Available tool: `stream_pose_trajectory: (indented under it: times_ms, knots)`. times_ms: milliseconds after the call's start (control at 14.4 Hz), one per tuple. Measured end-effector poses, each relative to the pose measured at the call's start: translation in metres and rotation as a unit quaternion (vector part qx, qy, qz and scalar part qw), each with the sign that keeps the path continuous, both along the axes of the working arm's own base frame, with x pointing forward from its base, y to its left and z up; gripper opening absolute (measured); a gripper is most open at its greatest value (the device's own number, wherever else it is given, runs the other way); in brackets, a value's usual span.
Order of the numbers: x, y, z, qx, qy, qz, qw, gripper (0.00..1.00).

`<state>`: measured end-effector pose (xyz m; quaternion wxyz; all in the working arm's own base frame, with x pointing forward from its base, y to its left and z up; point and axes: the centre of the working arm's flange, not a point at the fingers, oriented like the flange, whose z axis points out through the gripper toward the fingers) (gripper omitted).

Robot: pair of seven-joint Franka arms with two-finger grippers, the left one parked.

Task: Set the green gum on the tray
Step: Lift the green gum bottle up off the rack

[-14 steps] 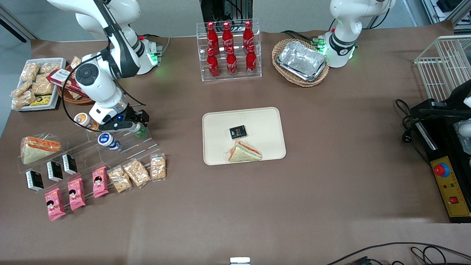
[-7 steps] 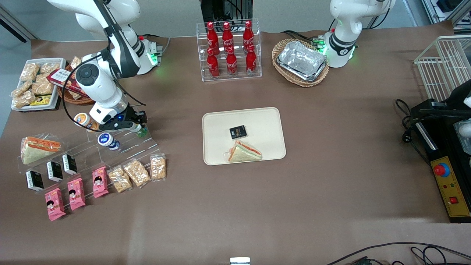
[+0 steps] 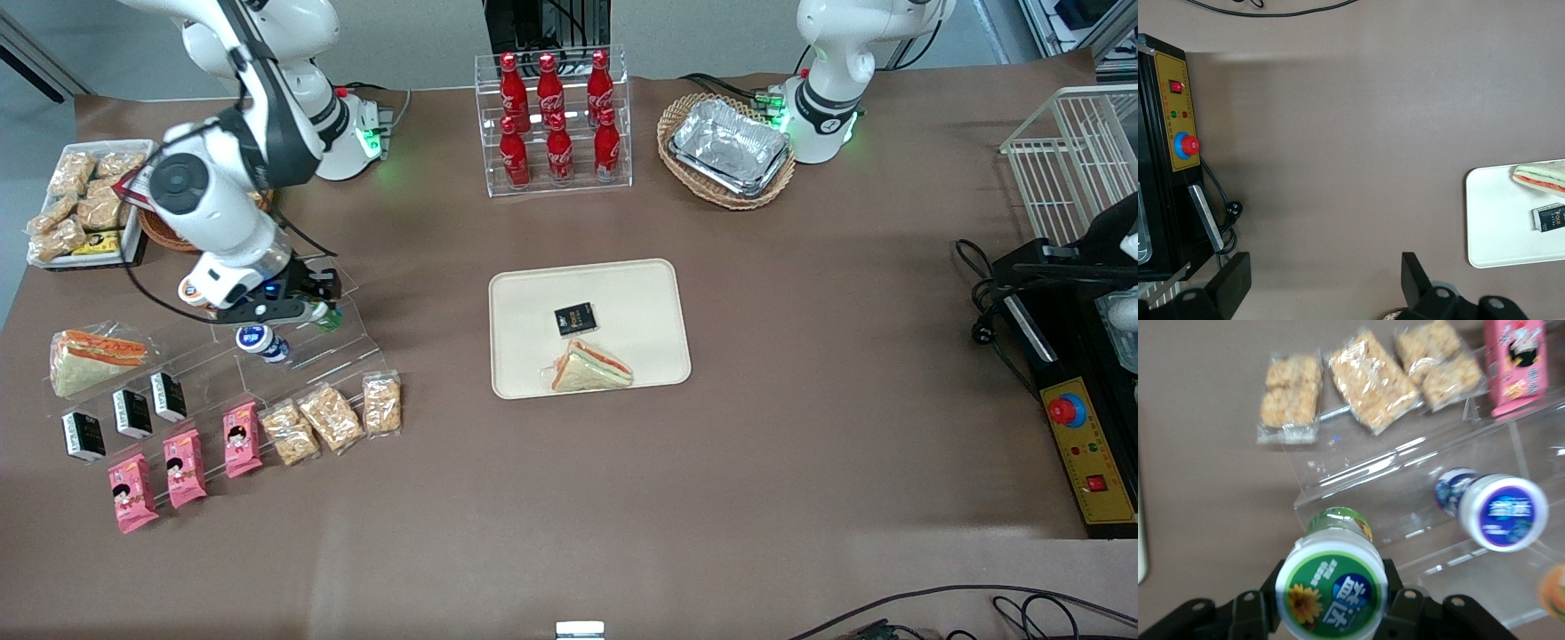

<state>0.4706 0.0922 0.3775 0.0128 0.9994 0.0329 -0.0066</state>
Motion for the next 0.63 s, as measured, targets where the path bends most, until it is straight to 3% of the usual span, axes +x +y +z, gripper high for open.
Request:
stream_pose_trajectory:
  times_ms: [278, 627]
  knots:
    - [0.036, 0.005, 0.093, -0.010, 0.028, -0.003, 0.9996, 0.59]
    - [0.064, 0.009, 0.153, 0.006, 0.040, 0.016, 0.9990, 0.59]
